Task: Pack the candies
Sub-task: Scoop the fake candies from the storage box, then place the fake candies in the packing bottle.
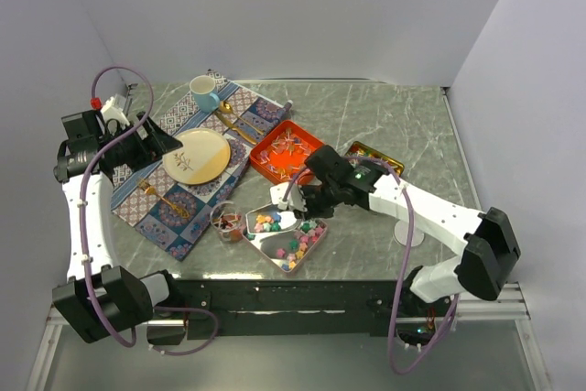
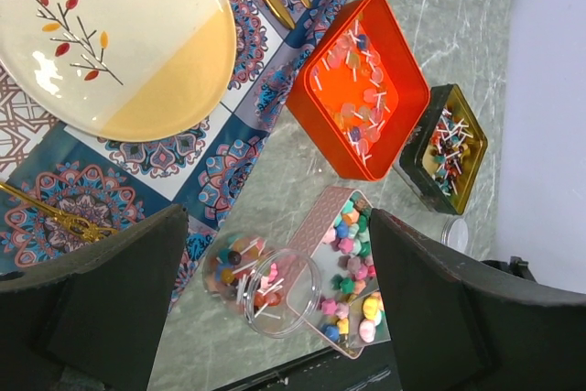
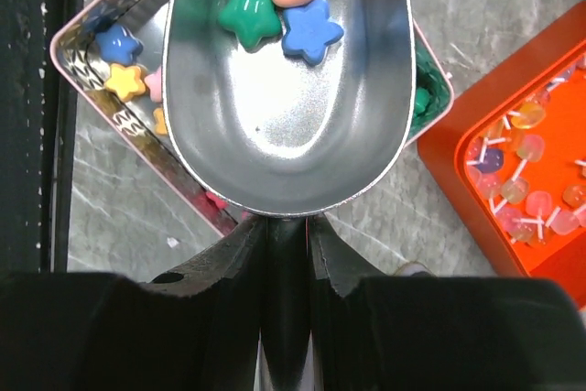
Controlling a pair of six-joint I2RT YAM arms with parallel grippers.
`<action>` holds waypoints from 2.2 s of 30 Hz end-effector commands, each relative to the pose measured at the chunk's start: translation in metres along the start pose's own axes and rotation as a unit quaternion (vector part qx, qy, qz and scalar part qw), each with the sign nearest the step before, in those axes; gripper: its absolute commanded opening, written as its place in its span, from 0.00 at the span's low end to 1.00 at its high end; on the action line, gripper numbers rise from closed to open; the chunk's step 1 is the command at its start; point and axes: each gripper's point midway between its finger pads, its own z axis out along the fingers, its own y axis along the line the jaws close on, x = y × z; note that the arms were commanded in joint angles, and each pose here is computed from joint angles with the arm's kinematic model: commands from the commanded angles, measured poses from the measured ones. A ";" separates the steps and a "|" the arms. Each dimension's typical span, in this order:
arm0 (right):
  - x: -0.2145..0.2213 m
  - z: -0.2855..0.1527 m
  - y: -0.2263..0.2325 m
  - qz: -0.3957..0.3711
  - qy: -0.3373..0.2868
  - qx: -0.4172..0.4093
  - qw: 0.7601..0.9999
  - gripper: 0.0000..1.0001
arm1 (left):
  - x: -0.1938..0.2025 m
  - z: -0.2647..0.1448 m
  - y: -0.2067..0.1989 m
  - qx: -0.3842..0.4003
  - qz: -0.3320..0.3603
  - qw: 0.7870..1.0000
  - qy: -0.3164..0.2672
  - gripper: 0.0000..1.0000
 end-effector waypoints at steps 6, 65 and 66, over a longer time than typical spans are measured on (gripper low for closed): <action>-0.041 -0.036 -0.064 -0.043 0.037 0.058 0.997 0.00 | -0.008 -0.011 -0.021 0.035 0.028 0.998 -0.037 0.87; -0.088 -0.041 -0.092 -0.194 0.294 0.116 0.928 0.00 | 0.014 -0.041 -0.016 0.035 0.029 0.992 -0.119 0.89; -0.086 -0.041 -0.091 -0.189 0.299 0.115 0.928 0.00 | 0.013 -0.041 -0.016 0.036 0.029 0.992 -0.119 0.89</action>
